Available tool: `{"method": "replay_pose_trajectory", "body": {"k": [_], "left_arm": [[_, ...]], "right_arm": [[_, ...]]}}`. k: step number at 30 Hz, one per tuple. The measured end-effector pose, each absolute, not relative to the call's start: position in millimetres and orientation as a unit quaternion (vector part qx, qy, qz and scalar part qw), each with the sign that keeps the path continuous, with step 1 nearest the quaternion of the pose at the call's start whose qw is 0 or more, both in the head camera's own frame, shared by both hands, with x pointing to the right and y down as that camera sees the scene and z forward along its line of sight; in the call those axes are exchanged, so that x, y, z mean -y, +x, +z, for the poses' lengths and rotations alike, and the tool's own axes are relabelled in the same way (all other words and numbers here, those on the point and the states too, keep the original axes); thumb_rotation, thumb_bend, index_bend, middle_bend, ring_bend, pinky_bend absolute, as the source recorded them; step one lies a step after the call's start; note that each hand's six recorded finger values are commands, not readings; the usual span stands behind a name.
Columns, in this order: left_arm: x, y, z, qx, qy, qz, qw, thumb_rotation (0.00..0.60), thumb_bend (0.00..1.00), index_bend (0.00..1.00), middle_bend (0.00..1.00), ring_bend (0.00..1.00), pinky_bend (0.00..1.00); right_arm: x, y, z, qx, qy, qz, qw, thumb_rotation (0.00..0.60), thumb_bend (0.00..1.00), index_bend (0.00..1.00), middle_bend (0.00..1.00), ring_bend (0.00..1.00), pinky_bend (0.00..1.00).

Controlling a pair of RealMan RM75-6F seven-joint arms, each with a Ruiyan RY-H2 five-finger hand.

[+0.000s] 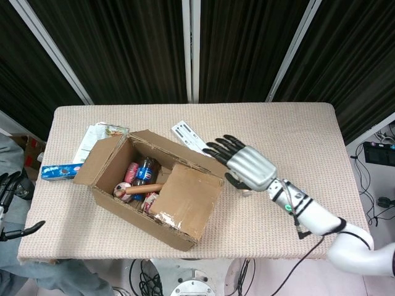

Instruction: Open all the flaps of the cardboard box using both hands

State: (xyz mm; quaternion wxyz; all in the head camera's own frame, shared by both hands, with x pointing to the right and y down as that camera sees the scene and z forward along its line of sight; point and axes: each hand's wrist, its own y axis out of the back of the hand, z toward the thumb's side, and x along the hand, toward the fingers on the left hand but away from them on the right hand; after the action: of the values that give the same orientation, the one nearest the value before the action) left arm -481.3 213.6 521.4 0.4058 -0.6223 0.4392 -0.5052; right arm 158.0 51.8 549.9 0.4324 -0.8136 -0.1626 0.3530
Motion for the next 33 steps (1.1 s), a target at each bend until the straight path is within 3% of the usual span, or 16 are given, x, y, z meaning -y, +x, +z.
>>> {"method": "replay_pose_trajectory", "body": {"k": [7, 11, 16, 27, 33], "left_arm": [[-227, -491, 518, -0.438, -0.619, -0.518, 0.396, 0.130, 0.00, 0.08, 0.08, 0.05, 0.15], [-229, -495, 519, -0.447, -0.623, -0.516, 0.382, 0.120, 0.00, 0.08, 0.08, 0.05, 0.15], [-232, -500, 517, -0.453, -0.619, -0.517, 0.380, 0.089, 0.00, 0.08, 0.08, 0.05, 0.15], [-235, -508, 515, -0.461, -0.617, -0.517, 0.374, 0.082, 0.00, 0.08, 0.09, 0.05, 0.15], [-236, -509, 515, -0.460, -0.616, -0.518, 0.374, 0.083, 0.00, 0.08, 0.09, 0.05, 0.15]], "right_arm": [[-55, 83, 576, 0.074, -0.833, 0.337, 0.432, 0.600, 0.65, 0.19, 0.13, 0.00, 0.00], [-58, 53, 582, 0.044, -0.836, 0.330, 0.437, 0.600, 0.75, 0.25, 0.17, 0.00, 0.00], [-61, 24, 589, 0.019, -0.840, 0.331, 0.430, 0.600, 0.79, 0.28, 0.19, 0.00, 0.00], [-70, 2, 618, -0.011, -0.830, 0.367, 0.419, 0.600, 0.84, 0.28, 0.20, 0.00, 0.00], [-73, -1, 626, -0.019, -0.826, 0.379, 0.418, 0.600, 0.89, 0.30, 0.26, 0.00, 0.00]]}}
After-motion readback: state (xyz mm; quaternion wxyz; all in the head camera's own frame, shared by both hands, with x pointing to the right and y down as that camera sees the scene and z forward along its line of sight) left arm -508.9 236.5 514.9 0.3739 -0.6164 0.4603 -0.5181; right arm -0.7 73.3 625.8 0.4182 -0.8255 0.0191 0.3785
